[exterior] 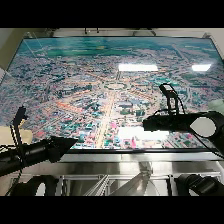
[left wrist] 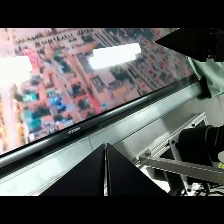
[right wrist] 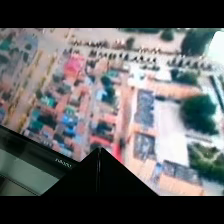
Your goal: Fold the shirts.
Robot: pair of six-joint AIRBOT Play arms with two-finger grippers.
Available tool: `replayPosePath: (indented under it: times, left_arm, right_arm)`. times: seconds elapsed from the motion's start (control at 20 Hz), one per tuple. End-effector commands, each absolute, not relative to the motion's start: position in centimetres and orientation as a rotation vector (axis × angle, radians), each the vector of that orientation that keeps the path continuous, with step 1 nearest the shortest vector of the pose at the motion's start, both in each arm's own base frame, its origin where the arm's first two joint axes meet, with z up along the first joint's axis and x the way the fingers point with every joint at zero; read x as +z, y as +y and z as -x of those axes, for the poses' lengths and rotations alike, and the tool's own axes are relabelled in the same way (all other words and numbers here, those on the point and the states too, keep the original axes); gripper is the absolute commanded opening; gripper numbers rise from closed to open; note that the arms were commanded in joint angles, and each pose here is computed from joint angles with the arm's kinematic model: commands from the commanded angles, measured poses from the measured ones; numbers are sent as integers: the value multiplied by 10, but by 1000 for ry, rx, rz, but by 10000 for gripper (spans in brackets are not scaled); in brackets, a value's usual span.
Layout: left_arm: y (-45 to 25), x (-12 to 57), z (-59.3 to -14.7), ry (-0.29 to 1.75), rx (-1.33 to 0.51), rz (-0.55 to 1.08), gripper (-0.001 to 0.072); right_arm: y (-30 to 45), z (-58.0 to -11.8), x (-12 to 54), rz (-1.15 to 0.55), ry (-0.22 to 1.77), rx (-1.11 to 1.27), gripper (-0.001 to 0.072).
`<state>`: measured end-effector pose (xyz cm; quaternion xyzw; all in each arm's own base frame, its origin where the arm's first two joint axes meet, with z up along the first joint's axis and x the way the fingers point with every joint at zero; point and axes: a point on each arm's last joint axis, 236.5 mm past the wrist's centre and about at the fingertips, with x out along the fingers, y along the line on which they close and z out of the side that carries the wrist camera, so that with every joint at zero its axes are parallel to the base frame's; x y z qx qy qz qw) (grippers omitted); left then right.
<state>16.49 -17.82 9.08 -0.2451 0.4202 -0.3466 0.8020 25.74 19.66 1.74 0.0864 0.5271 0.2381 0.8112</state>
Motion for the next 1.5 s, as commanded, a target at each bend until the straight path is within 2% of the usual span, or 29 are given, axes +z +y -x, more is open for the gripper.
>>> replayPosePath:
  times: [0.0,0.2,0.25,0.3,0.35,0.45,0.5,0.6,0.7,0.75,0.8,0.85,0.95,1.15,1.45]
  left_arm:
    - [-178,91,-165,900,-741,525,19]
    - [-173,93,-170,883,-717,497,25]
    - [-164,96,-177,879,-672,461,189]
    - [-149,101,-187,888,-595,422,297]
    - [-131,107,-197,893,-517,355,297]
    - [-71,124,-222,909,-274,181,299]
    - [-25,138,-233,913,-89,97,347]
    - [67,172,-243,909,301,-29,348]
    - [129,193,-242,931,553,-98,348]
    - [147,191,-244,958,615,-72,356]
    - [164,180,-244,999,665,-15,595]
    - [179,164,-241,1052,705,56,708]
    - [207,117,-230,1169,762,217,710]
    - [212,19,-218,1346,647,459,709]
    - [213,-66,-209,1500,596,504,708]
  right_arm:
    - [197,-257,18,-184,1125,510,14]
    - [197,-257,18,-184,1125,510,14]
    - [197,-257,18,-183,1125,510,14]
    - [197,-257,18,-184,1125,510,14]
    - [197,-257,18,-184,1125,510,14]
    - [197,-257,18,-184,1125,510,14]
    - [197,-257,18,-184,1125,510,14]
    - [197,-257,18,-184,1125,510,14]
    - [197,-257,18,-184,1125,510,14]
    - [197,-257,17,-184,1125,510,14]
    - [197,-257,18,-184,1125,510,14]
    - [197,-257,18,-183,1125,510,14]
    - [197,-258,18,-185,1124,509,14]
    - [198,-265,21,-192,1089,507,14]
    - [198,-265,21,-192,1089,507,14]
